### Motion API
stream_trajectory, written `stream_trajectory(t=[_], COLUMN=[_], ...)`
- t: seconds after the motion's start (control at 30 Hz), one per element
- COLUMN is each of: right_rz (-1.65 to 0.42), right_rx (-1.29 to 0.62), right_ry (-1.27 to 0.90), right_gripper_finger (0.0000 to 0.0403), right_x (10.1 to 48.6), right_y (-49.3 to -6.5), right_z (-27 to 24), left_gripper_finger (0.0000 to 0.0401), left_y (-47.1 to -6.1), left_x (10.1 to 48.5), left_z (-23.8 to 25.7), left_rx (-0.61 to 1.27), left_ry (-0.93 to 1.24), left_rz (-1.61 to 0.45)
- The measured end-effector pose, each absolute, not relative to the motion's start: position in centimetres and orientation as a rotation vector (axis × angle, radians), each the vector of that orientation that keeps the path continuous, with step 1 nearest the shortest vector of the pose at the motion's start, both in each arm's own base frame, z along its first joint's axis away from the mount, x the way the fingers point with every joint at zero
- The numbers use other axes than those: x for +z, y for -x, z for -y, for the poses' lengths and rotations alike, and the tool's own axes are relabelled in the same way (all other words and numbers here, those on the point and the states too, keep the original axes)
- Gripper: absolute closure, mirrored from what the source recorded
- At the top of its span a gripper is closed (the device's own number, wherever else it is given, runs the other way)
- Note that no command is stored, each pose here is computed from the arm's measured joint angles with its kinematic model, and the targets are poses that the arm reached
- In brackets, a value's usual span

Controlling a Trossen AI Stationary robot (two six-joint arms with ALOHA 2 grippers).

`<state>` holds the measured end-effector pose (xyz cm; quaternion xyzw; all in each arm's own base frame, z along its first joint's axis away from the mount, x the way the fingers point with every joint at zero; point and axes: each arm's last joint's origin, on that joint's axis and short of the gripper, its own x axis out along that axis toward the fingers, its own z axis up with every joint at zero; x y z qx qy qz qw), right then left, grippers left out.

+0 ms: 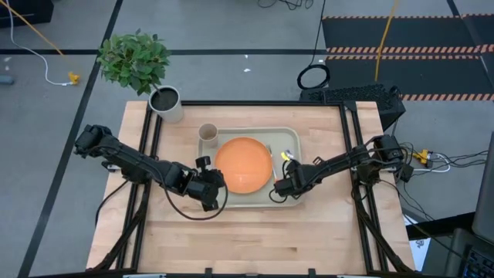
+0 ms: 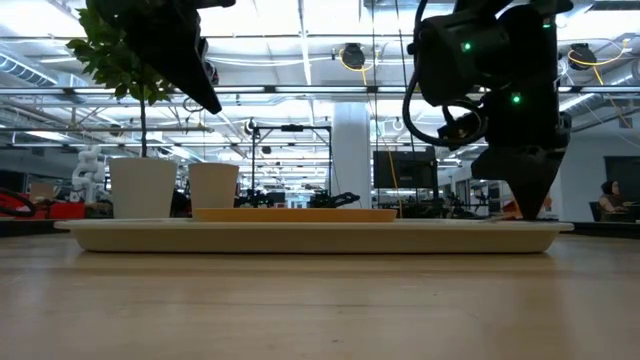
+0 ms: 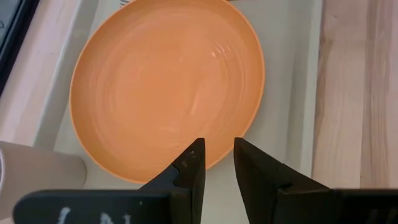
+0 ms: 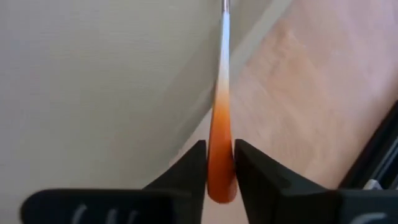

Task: Pick and place plate/cup/fork/spoon on tray
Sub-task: Put the orange spoon on the white serving tray to the right of the orange fork, then adjust the orange fork

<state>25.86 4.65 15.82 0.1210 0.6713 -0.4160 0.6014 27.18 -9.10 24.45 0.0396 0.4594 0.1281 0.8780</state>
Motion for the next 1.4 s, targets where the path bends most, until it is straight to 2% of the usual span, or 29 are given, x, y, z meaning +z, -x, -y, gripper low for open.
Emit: stream_trajectory(t=[0.27, 0.57, 0.87, 1.13, 1.27, 1.4], right_rz=[-1.551, -1.605, -1.681, -1.746, -1.638, -1.372], right_rx=[-0.963, -0.914, -0.796, -0.791, -0.747, -0.660], right_ry=[-0.326, -0.364, -0.348, -0.330, -0.378, -0.364], right_gripper_finger=[0.0267, 0.0229, 0.0227, 0.0233, 0.0233, 0.0234], right_x=[15.8, 15.7, 15.7, 16.6, 18.3, 20.5], right_y=[-26.0, -25.9, -25.9, -25.0, -24.8, -25.2], right_z=[-4.8, -4.9, -5.2, -5.1, -5.3, -5.8], left_gripper_finger=[0.0313, 0.0313, 0.0313, 0.0313, 0.0313, 0.0313], left_y=[-27.2, -27.2, -27.2, -27.2, -27.2, -27.2], left_x=[24.4, 24.4, 24.4, 24.4, 24.4, 24.5], left_z=[9.1, 9.1, 9.1, 9.1, 9.1, 9.1], left_rx=[0.263, 0.263, 0.261, 0.259, 0.259, 0.258], left_ry=[-0.090, -0.090, -0.093, -0.096, -0.097, -0.096], left_rz=[-0.960, -0.960, -0.960, -0.961, -0.960, -0.959])
